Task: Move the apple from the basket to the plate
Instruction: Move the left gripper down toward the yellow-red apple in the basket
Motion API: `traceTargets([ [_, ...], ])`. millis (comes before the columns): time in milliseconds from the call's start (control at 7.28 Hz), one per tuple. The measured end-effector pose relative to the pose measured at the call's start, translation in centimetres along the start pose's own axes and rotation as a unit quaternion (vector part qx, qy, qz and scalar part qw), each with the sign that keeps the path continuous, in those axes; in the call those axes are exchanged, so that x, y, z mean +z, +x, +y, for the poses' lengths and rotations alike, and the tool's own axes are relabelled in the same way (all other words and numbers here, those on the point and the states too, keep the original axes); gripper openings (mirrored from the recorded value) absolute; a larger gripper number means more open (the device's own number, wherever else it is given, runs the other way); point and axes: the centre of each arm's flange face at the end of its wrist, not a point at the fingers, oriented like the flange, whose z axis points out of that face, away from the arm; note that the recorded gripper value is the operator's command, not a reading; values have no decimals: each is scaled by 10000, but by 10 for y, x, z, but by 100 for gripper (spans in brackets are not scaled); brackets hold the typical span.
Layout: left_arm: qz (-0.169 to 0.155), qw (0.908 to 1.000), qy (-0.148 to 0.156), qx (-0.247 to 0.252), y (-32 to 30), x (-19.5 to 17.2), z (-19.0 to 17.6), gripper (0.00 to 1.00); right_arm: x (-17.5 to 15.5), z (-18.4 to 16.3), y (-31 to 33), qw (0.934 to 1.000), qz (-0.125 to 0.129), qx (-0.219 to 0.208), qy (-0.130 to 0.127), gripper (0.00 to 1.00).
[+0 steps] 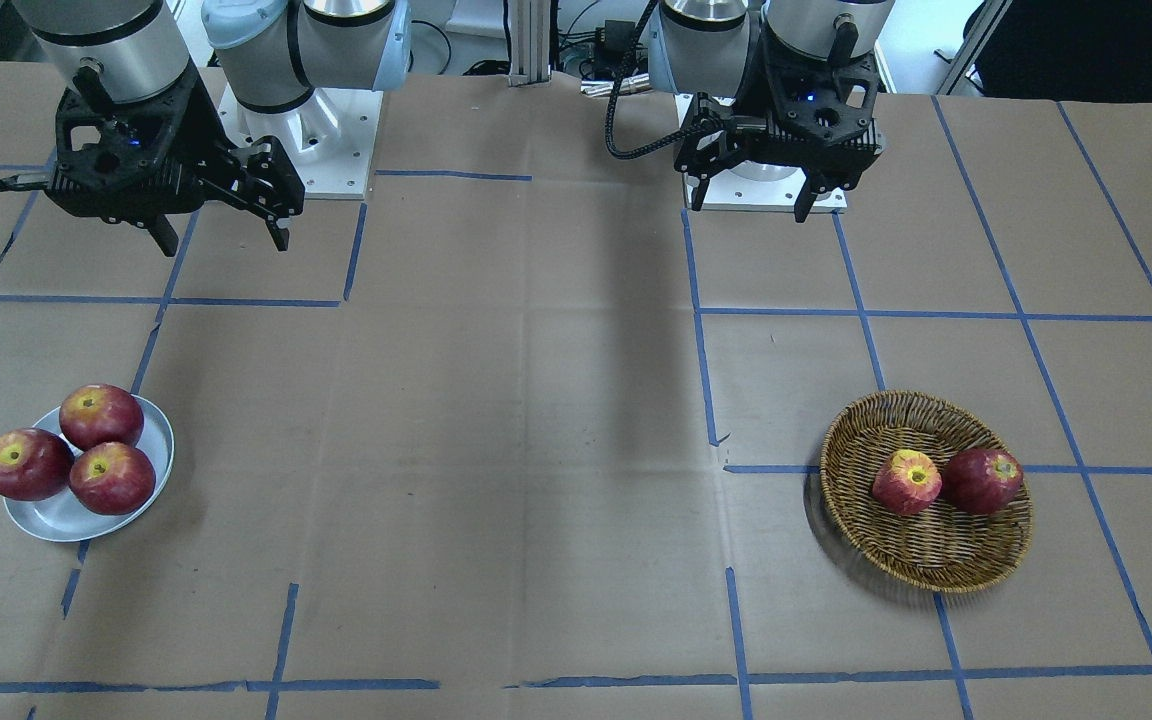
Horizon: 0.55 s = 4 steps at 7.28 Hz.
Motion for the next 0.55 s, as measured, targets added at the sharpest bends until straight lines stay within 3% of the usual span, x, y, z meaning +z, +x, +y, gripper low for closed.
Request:
traceTargets([
  [550, -7, 10000, 41, -63, -10, -2, -6, 100, 1, -1, 1, 10000, 3, 3, -10, 100],
])
